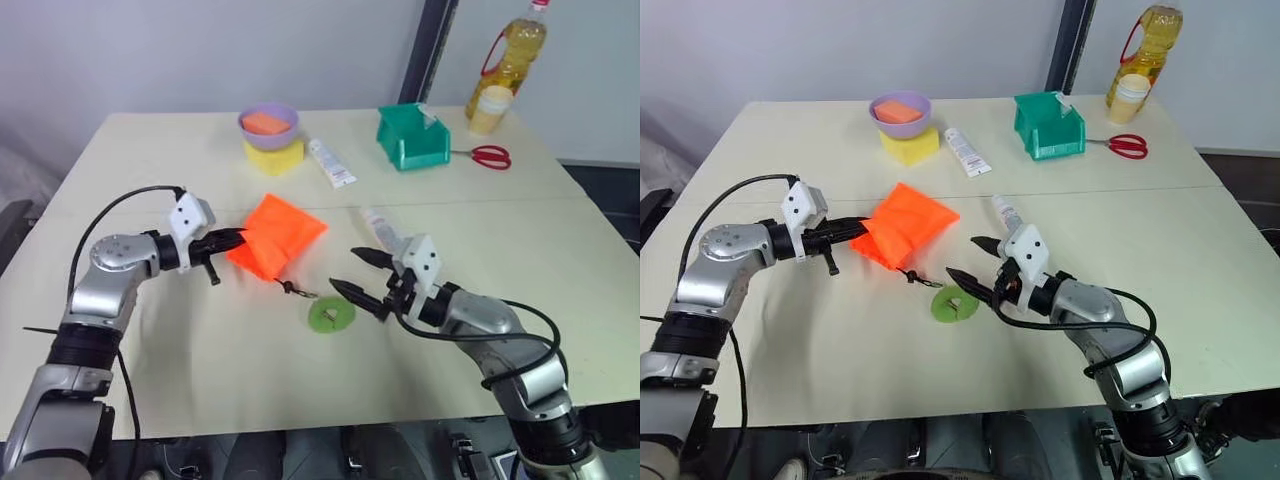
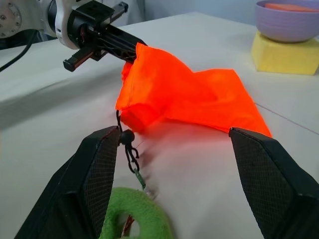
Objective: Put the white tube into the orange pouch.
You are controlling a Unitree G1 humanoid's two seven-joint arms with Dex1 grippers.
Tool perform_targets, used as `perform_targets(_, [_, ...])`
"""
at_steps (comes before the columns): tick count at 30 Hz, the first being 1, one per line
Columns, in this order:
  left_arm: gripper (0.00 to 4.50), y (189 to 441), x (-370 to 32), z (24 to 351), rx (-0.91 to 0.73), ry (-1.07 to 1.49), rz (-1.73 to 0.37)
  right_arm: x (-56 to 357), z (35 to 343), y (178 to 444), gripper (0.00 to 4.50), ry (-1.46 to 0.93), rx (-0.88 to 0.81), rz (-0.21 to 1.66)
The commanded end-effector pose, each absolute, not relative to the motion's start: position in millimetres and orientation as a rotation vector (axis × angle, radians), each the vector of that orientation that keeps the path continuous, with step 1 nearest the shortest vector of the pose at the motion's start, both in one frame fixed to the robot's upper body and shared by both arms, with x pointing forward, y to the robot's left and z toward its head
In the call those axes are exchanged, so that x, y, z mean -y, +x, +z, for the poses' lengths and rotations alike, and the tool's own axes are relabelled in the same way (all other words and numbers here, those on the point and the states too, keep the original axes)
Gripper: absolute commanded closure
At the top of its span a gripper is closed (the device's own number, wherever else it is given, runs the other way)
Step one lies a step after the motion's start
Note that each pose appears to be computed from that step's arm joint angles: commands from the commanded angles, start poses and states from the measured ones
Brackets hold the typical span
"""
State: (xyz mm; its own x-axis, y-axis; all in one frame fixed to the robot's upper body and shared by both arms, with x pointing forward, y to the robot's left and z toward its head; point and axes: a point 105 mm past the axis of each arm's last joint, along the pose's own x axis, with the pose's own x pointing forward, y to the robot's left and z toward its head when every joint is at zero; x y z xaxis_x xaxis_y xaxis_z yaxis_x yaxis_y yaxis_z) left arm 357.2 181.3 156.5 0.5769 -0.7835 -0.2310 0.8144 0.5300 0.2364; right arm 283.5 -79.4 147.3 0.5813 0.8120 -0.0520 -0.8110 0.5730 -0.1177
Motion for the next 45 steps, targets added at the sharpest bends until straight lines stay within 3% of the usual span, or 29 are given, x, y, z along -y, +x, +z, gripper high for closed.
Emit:
perform_targets(1, [4.45, 360.5, -173.9, 177.2, -0.079, 0.273, -0.976, 81.5, 153.1, 294.0, 0.87, -0.208, 0.051, 0.89])
perform_targets(5, [4.45, 361.9, -161.7, 176.4, -0.124, 0.193, -0.984, 108.5, 151.7, 322.2, 0.87, -0.223, 0.029, 0.678])
perform_targets(8, [4.5, 360.3, -144.0, 176.4, -0.138, 0.11, -1.004, 136.2, 149.8, 340.2, 0.13, -0.23, 0.003, 0.505])
perform_targets(10, [4.5, 357.4, -131.6, 176.3, -0.137, 0.079, -1.024, 147.3, 146.9, 346.5, 0.06, -0.259, -0.016, 0.435])
perform_targets(23, [4.5, 353.4, -120.1, 170.6, -0.154, -0.022, -0.977, 164.4, 109.8, 360.5, 0.06, -0.208, -0.186, 0.307])
perform_targets(26, [4.5, 352.2, -120.6, 169.6, -0.156, -0.03, -0.964, 163.0, 110.9, 362.0, 0.89, -0.204, -0.173, 0.311])
perform_targets(29, [4.5, 351.1, -119.9, 167.5, -0.16, -0.04, -0.953, 160.9, 114.9, 360.1, 2.36, -0.214, -0.157, 0.324])
perform_targets(34, [4.5, 349.8, -116.3, 163.7, -0.17, -0.044, -0.952, 162.8, 125.1, 351.1, 2.36, -0.258, -0.121, 0.362])
perform_targets(38, [4.5, 350.3, -113.0, 161.4, -0.177, -0.039, -0.957, 154.7, 151.6, 326.1, 2.36, -0.264, -0.013, 0.522])
perform_targets(45, [4.5, 350.6, -105.3, 159.5, -0.191, -0.038, -0.987, 133.4, 165.8, 256.4, 2.36, -0.161, -0.033, 0.9])
